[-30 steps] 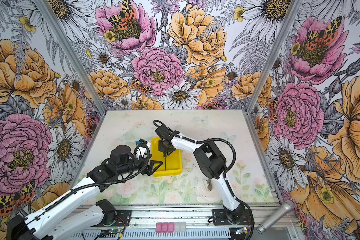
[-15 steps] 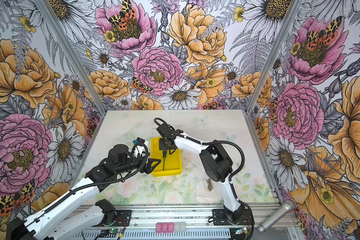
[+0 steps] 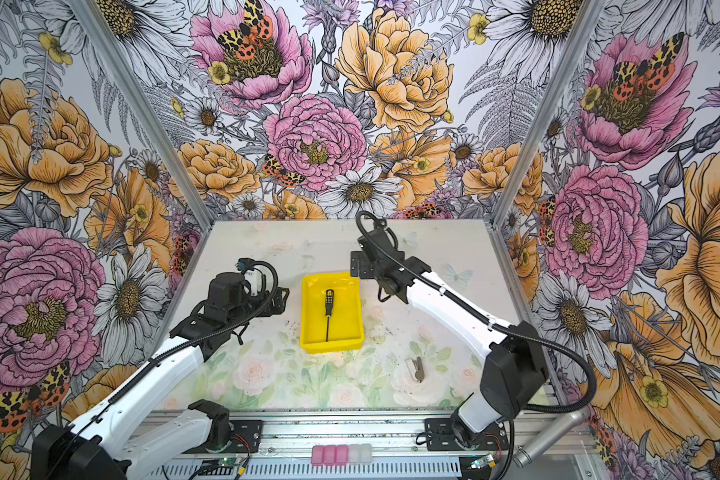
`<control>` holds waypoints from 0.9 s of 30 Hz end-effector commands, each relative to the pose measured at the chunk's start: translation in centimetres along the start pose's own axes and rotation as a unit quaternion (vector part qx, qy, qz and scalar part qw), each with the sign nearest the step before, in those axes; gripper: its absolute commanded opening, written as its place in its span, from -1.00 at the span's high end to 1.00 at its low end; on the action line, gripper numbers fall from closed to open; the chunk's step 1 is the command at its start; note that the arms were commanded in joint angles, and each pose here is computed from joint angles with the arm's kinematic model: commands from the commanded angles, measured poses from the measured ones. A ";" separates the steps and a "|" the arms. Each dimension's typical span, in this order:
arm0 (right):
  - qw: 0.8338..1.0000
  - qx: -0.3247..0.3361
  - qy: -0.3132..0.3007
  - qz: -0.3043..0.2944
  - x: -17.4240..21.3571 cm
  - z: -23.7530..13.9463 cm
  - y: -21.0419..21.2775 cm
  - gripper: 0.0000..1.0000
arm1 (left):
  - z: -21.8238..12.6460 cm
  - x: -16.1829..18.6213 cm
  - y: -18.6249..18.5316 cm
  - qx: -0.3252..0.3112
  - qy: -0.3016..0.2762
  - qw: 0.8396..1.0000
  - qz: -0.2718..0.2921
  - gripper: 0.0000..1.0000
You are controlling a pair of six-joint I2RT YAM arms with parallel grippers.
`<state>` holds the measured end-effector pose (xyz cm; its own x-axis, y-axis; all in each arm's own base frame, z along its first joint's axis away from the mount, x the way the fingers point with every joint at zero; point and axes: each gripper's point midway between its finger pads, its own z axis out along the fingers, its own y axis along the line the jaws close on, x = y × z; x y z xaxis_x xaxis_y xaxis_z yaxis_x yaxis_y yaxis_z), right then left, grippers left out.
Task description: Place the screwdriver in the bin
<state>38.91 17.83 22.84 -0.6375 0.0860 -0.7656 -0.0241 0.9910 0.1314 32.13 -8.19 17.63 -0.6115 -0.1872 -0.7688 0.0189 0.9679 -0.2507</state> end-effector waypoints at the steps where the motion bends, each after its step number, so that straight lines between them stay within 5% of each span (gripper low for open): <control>1: 0.994 0.095 -0.045 0.042 -0.3 -0.7 -8.7 -0.99 | 0.1 -1.7 5.3 -0.101 -0.043 0.992 -0.054 -0.97; 6: 0.967 0.214 -0.096 0.099 2.0 -1.5 -19.5 -0.99 | 0.7 -3.0 11.1 -0.216 -0.084 0.970 -0.069 -0.97; 10: 0.971 0.163 -0.142 0.107 3.1 0.8 -22.6 -0.99 | 2.0 -3.5 13.0 -0.227 -0.134 0.963 -0.057 -0.97; 13: 0.971 0.182 -0.120 0.100 4.7 3.4 -25.3 -0.99 | 2.8 -4.4 13.5 -0.223 -0.145 0.963 -0.047 -0.97; 21: 0.983 0.129 -0.122 0.053 4.6 7.2 -25.6 -0.99 | 4.6 -4.7 14.0 -0.233 -0.169 0.958 0.013 -0.97; 27: 0.981 0.099 -0.163 0.045 5.0 6.1 -24.8 -0.99 | 5.0 -4.7 14.1 -0.220 -0.217 0.951 0.019 -0.97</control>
<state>40.53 -6.32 9.63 -0.4455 0.2000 -0.8727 0.2594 0.9617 0.0880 38.41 5.03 12.75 -0.3438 -0.1386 -0.9288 -0.3526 0.9357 -0.0091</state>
